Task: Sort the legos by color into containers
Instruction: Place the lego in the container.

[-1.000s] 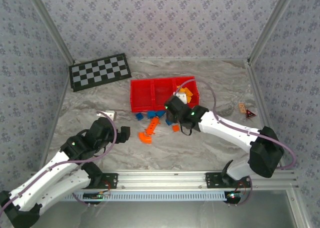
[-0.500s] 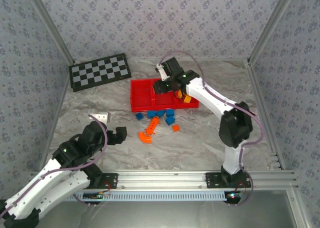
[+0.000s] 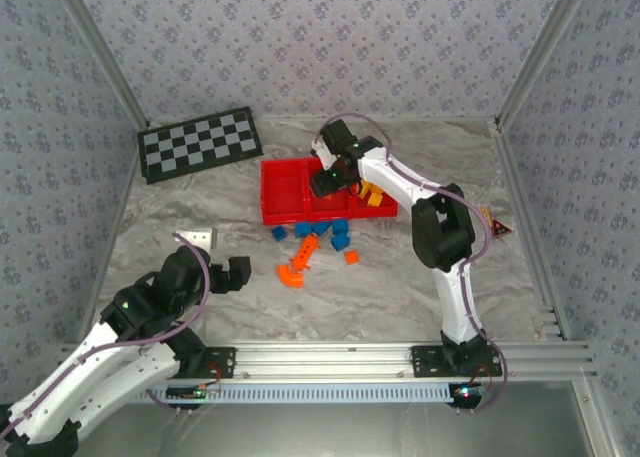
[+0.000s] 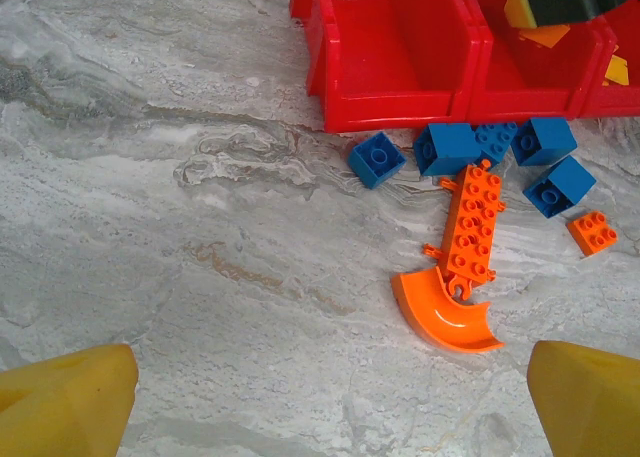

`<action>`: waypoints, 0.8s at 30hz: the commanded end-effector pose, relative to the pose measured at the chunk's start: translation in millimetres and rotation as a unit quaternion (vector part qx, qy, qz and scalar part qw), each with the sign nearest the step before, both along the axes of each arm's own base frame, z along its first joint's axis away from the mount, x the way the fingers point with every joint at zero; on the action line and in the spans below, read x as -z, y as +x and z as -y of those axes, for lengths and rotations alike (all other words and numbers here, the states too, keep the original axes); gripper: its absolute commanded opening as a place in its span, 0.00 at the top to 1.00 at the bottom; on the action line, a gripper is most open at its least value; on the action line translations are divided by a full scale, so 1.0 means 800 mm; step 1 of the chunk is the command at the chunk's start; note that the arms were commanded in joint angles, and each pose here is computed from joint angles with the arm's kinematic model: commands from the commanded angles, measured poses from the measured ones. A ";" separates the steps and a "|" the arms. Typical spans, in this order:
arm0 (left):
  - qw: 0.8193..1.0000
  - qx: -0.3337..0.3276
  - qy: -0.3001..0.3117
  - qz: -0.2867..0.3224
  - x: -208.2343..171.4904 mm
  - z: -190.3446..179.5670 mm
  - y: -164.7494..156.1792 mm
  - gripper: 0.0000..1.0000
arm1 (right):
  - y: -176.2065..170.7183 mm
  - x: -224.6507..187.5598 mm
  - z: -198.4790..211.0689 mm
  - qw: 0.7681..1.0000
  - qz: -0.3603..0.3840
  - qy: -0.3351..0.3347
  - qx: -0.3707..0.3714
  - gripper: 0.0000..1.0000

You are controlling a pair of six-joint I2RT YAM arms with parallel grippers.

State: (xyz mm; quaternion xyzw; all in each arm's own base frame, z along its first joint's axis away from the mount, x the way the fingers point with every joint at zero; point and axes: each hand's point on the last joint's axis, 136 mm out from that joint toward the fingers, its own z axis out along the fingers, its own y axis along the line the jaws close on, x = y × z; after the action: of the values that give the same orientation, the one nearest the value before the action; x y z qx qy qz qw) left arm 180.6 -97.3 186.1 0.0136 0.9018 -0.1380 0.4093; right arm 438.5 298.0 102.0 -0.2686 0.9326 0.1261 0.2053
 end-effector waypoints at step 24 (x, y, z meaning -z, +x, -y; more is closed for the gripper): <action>1.000 0.012 0.006 -0.002 -0.008 0.009 0.005 0.00 | -0.055 -0.081 0.029 0.997 0.027 0.016 0.064 0.21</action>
State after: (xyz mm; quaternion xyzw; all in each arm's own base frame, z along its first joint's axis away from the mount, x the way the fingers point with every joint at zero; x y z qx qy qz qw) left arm 183.1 -100.5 177.1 0.0208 0.9113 -0.1233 0.3923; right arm 408.0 282.8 136.5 -0.2458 0.9397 0.0981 0.2168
